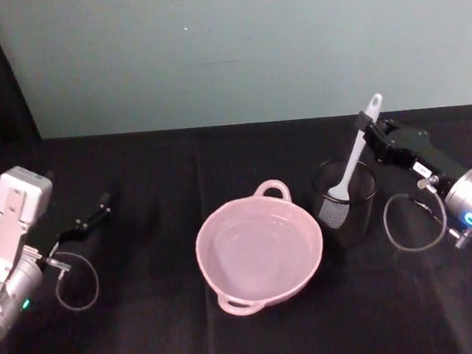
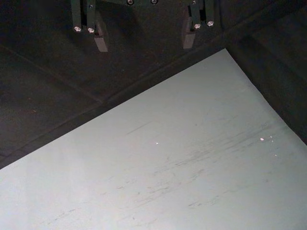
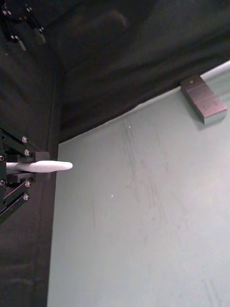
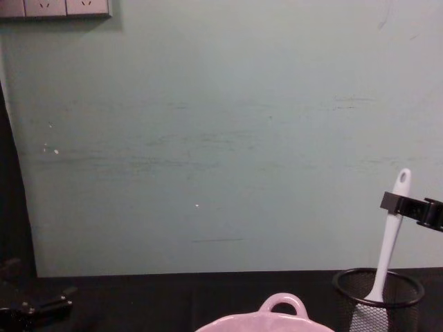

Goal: Use the one hand to pick up the spoon and stir the clear water in the bowl.

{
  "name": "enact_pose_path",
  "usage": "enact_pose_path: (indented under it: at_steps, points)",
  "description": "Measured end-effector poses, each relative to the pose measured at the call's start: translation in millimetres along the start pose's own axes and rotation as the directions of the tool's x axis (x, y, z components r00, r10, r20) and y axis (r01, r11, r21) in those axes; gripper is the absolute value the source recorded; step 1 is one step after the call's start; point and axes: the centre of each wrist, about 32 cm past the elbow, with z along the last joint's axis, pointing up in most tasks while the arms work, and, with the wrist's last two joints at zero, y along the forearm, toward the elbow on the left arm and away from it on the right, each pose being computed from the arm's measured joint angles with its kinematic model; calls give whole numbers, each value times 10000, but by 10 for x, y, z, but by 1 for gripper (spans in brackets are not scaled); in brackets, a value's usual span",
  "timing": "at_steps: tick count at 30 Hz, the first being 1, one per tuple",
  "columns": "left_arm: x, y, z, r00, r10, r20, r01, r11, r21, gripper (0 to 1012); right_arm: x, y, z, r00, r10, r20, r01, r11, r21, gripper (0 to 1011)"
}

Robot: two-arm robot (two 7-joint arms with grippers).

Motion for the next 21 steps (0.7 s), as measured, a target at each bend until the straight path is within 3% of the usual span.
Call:
enact_pose_path:
  at_steps: [21]
  points:
    - [0, 0, 0, 10000, 0, 0, 0, 10000, 0, 1005, 11, -39, -120, 9974, -334, -631, 331, 9994, -60, 119]
